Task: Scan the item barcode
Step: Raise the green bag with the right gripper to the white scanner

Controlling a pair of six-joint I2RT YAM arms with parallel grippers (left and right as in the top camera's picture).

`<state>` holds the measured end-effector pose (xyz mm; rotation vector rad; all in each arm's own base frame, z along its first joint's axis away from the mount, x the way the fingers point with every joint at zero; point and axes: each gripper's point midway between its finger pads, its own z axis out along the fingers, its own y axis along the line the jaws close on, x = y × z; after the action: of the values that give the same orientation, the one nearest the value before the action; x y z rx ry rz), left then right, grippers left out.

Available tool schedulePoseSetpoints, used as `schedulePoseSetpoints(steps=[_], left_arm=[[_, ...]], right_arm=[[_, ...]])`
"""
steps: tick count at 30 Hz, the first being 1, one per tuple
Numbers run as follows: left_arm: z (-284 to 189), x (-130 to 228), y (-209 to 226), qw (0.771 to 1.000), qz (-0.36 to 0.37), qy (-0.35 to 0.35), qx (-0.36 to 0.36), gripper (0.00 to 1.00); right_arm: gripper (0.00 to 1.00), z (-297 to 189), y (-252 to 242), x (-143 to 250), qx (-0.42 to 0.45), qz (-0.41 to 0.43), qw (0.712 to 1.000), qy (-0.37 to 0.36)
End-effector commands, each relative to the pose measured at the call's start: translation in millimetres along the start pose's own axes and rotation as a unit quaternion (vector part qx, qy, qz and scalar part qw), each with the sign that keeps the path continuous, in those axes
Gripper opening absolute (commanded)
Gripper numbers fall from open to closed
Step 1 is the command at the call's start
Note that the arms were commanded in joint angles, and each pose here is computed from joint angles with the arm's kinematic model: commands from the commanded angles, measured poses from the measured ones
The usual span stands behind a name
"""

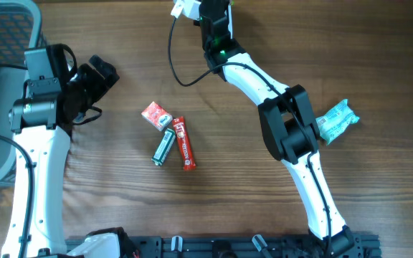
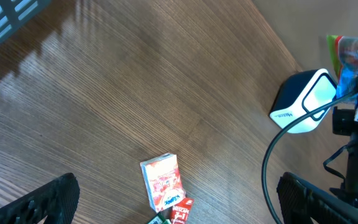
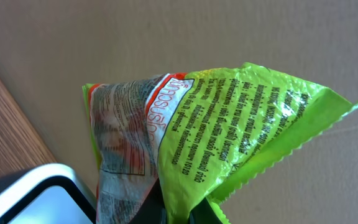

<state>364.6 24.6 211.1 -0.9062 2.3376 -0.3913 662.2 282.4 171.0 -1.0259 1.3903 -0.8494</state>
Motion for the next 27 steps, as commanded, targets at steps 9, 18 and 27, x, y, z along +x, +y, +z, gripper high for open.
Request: schedulePoseSetpoints(steps=[9, 18, 27], left_arm=[[-3.5, -2.8, 0.1, 1.0, 0.004, -0.008, 0.0, 1.0], [-3.5, -2.8, 0.1, 1.0, 0.004, -0.008, 0.0, 1.0], [-3.5, -2.8, 0.1, 1.0, 0.004, -0.008, 0.0, 1.0]], right_arm=[[0.04, -1.1, 2.8, -8.7, -0.021, 0.079, 0.997, -0.011], [0.04, -14.6, 4.6, -16.6, 0.007, 0.076, 0.996, 0.035], [0.04, -43.5, -60.2, -36.0, -0.03, 0.184, 0.982, 0.032]])
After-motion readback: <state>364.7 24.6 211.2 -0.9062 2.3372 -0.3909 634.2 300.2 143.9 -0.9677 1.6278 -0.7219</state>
